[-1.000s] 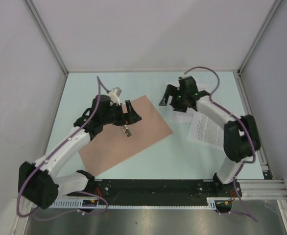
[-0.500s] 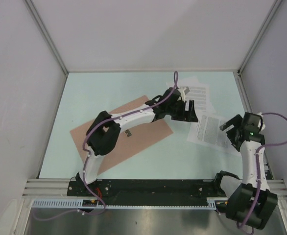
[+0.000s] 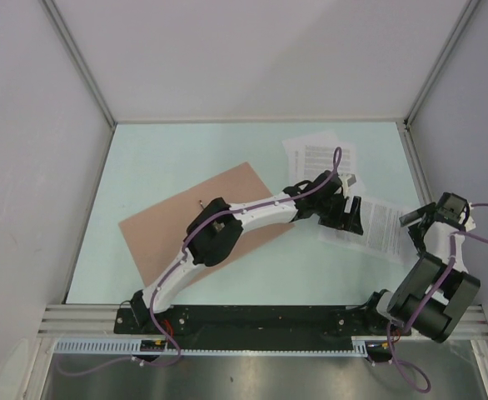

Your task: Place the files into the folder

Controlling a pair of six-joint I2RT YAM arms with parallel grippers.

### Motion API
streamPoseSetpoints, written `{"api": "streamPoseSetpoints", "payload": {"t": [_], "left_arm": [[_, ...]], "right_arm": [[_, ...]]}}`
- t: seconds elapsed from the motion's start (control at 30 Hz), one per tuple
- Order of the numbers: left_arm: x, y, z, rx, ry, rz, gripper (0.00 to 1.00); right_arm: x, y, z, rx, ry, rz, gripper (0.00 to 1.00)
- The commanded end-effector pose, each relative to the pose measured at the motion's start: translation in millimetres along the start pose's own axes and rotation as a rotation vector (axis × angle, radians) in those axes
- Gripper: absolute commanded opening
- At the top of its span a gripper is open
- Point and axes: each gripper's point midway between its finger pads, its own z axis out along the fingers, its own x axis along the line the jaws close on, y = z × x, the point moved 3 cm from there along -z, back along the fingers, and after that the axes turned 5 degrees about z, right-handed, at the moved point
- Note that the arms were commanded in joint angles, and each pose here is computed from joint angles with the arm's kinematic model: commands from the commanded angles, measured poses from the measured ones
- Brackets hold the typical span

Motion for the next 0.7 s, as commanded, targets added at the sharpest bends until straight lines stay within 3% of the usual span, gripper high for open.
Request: {"api": "streamPoseSetpoints", "payload": {"t": [0.0,0.4,0.5,0.67], "left_arm": [[-22,33,-15,-0.059,-0.019,0.041,0.88],[-7,43,-38,-0.01,0.061,0.133,0.91],[-5,55,-54,-0.028,0.066,0.142,0.91],[20,81,-78,-0.083,0.173,0.193,0.91]], "right_arm": [[11,32,12,-0.113,-0.01,-0.081,1.0],[12,-11,35,0.087,-0.029,-0.101,1.0],[26,-42,24,0.192,0.026,-0.148,1.0],[44,-92,-20,0.253,0.136,-0.126,1.0]]}}
